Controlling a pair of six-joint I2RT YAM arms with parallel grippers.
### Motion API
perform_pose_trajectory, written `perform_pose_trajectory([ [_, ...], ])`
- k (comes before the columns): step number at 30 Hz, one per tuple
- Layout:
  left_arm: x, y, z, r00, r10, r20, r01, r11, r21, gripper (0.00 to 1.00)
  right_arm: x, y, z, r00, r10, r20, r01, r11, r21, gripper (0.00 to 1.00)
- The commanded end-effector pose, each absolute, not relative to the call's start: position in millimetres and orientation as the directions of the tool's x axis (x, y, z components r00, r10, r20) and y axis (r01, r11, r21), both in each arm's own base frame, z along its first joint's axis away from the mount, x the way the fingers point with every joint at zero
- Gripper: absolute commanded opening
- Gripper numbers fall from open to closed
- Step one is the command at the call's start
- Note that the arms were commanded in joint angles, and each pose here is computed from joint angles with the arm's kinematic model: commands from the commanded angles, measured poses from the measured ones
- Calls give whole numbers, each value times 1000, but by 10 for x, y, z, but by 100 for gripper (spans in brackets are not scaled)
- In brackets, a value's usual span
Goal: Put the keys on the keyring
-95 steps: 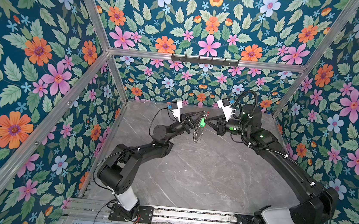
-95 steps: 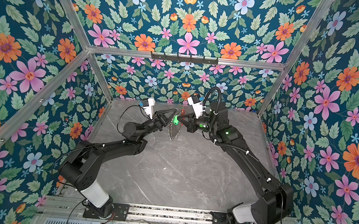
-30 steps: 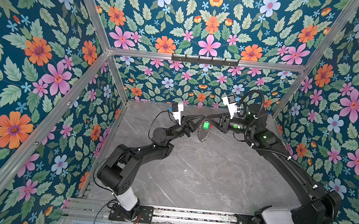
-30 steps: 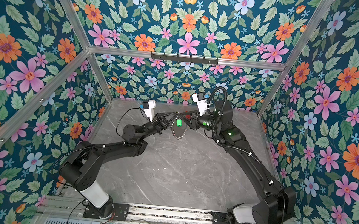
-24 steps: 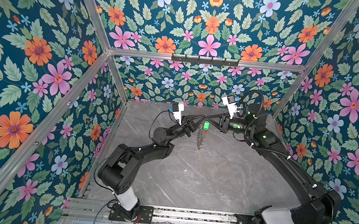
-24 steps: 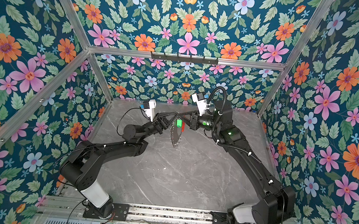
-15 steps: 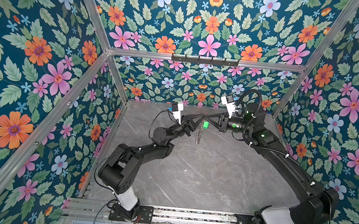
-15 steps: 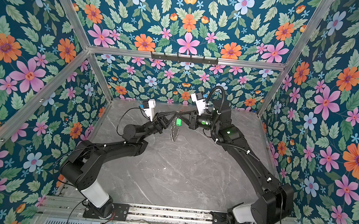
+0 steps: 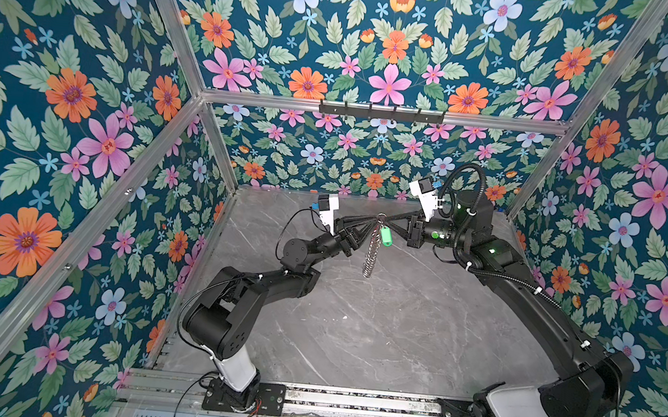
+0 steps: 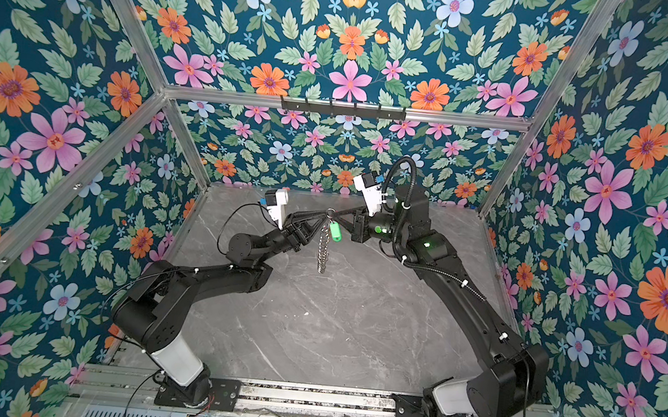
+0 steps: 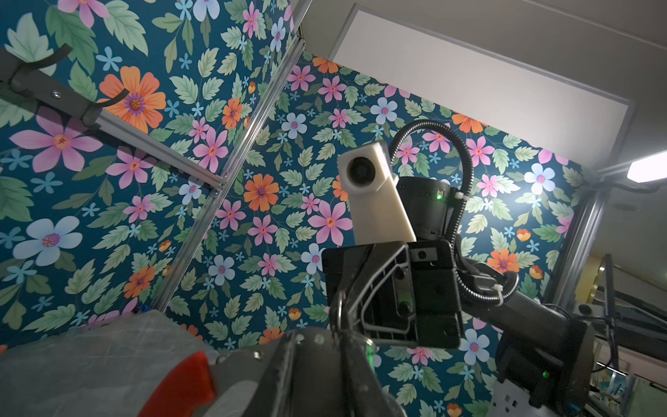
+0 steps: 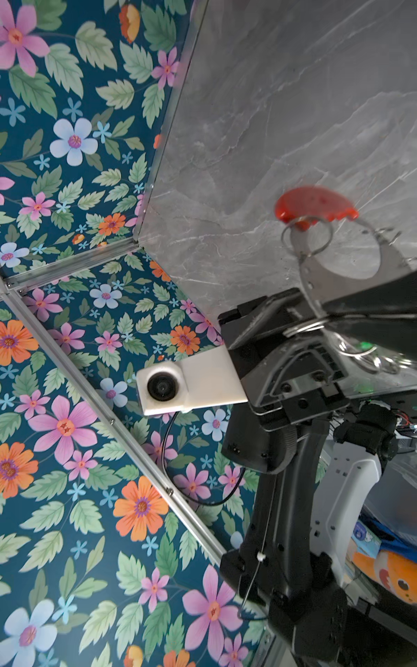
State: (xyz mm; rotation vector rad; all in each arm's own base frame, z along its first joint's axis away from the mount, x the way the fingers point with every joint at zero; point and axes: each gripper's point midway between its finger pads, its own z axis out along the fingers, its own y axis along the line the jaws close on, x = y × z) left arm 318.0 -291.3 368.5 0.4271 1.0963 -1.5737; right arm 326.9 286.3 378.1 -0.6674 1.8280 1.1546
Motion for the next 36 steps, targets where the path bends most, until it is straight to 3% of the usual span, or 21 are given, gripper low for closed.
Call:
perform_pose_trajectory([
  [1,3150,-2861,3602,-259,-468,-845,935,100,-342,28,3290,2797,3626,-449,-95,-889,-798,489,351,0],
  [6,3231,-2944,3292,-191,-124,-974,946,241,-216,25,3319,2790,3407,-419,-219,-881,-801,547,245,0],
  [11,3116,-3012,3185,-143,119,-983,978,168,-122,22,3332,2855,3234,-374,-330,-866,-814,564,137,0],
  [17,3064,-3075,3263,-142,131,-981,988,86,-132,15,3288,2885,3224,-365,-346,-864,-827,547,130,0],
  [28,3012,-3177,3293,-151,115,-982,988,43,-146,14,3231,2949,3249,-362,-352,-863,-839,527,137,0],
  [36,3005,-3191,3284,-161,115,-980,987,38,-157,2,3201,2977,3242,-362,-359,-860,-845,516,141,0],
])
